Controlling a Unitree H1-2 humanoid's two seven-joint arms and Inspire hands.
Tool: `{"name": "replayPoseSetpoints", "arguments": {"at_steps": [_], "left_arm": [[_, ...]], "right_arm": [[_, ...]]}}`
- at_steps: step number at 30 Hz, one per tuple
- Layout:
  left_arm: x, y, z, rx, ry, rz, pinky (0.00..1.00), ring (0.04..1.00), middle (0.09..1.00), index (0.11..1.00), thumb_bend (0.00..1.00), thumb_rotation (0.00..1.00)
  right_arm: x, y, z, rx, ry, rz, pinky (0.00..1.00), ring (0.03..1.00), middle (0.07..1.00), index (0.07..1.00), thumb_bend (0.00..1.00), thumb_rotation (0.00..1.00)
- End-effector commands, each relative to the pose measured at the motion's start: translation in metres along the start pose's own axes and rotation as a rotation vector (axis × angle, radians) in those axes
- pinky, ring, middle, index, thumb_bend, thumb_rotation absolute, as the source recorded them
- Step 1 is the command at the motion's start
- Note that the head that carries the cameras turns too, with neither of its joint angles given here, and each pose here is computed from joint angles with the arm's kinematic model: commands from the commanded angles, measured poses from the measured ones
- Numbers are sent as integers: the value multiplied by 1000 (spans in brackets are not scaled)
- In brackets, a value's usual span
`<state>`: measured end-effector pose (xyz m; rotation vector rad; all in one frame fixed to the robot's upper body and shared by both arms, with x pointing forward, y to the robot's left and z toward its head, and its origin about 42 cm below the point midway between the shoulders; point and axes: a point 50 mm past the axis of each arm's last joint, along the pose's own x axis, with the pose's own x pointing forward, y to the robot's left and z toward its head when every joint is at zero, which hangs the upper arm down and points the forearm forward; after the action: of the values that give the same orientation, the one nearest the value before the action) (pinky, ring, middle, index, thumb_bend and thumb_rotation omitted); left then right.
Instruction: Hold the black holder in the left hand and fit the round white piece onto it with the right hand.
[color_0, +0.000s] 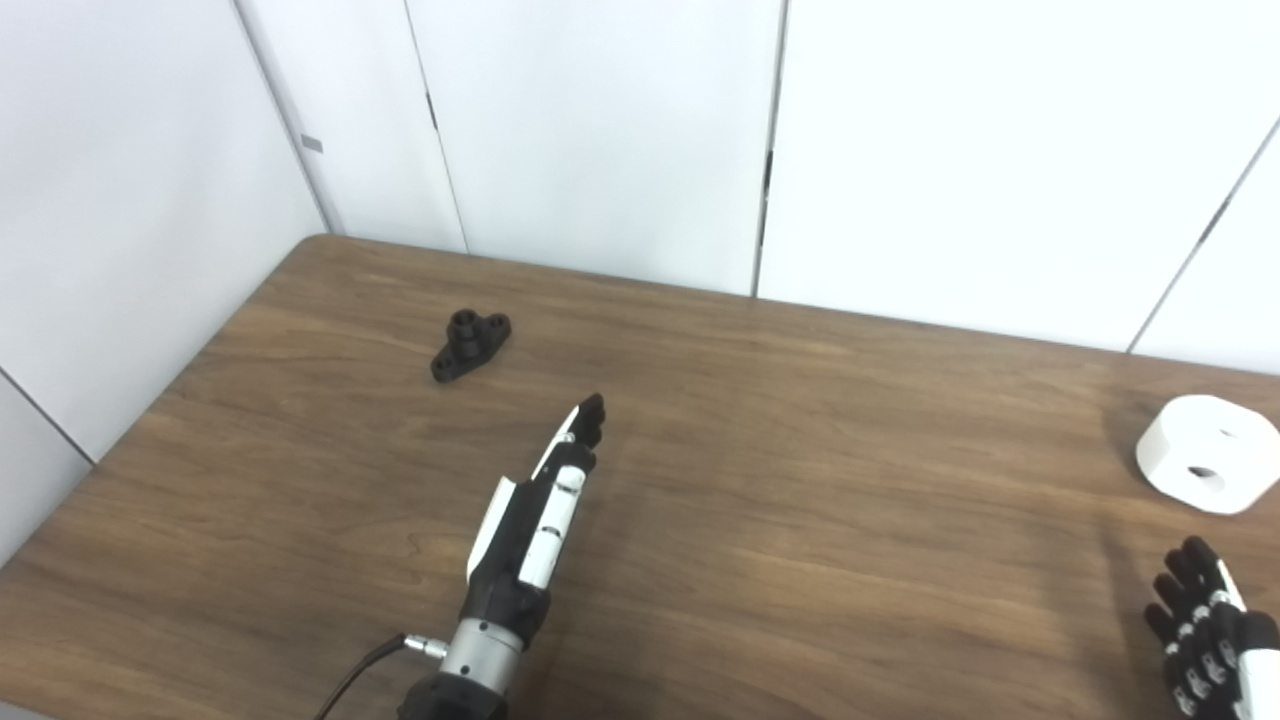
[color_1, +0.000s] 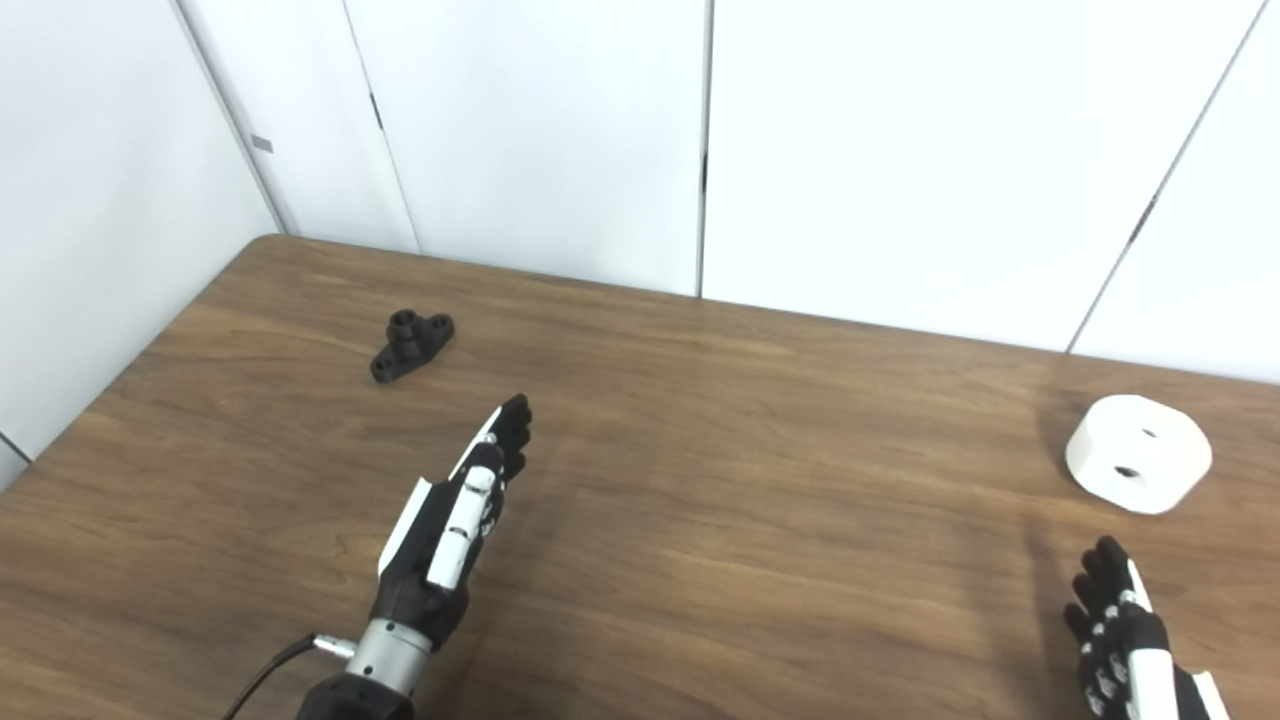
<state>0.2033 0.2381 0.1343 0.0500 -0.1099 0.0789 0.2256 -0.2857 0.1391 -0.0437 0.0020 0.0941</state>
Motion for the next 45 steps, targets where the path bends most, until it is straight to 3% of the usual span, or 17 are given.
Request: {"name": "replayPoseSetpoints", "arguments": {"at_steps": [1,9,12,13,14,17,18,23,26,32,35,45], "left_arm": [[-43,-7,-13,-8,70,45,1000,998,972,967,391,961],[-44,-7,-15,9,78,52,1000,998,976,974,380,998],[-46,-4,-13,38,80,58,1000,993,973,969,391,937],[-46,-2,-8,100,68,72,999,992,976,968,375,885],[-46,-1,-4,146,59,84,941,960,961,948,407,597],[-44,4,10,238,21,109,911,948,952,926,502,271],[-44,5,14,250,14,116,914,949,952,923,541,235],[-35,21,40,422,-8,225,884,908,901,889,727,222],[-28,30,53,526,-3,280,870,893,900,880,742,220],[-11,49,76,761,26,378,750,832,853,842,749,263],[-1,59,81,791,34,412,706,809,839,837,753,264],[40,95,81,824,77,470,776,870,869,820,773,306]], "right_arm": [[0,-5,4,-12,-36,15,1000,1000,1000,1000,583,1000],[-1,-4,2,-14,-33,18,1000,1000,1000,1000,612,1000],[-3,-3,1,-10,-31,23,1000,1000,1000,1000,616,1000],[-4,-2,1,-9,-29,21,1000,1000,1000,1000,618,1000],[-4,-2,1,-9,-27,20,1000,1000,1000,998,620,1000],[-5,0,0,-17,-24,24,1000,1000,1000,1000,633,1000],[-6,0,0,-21,-24,26,1000,1000,1000,1000,634,1000],[-7,1,-2,-19,-31,19,1000,1000,1000,998,621,1000],[-7,2,-3,-23,-27,16,1000,1000,1000,1000,636,1000],[-7,1,-6,-33,-11,20,1000,1000,1000,988,592,1000],[-7,0,-6,-32,-9,22,1000,1000,1000,984,598,1000],[-9,-1,-6,-25,-18,26,1000,1000,1000,989,588,1000]]}}
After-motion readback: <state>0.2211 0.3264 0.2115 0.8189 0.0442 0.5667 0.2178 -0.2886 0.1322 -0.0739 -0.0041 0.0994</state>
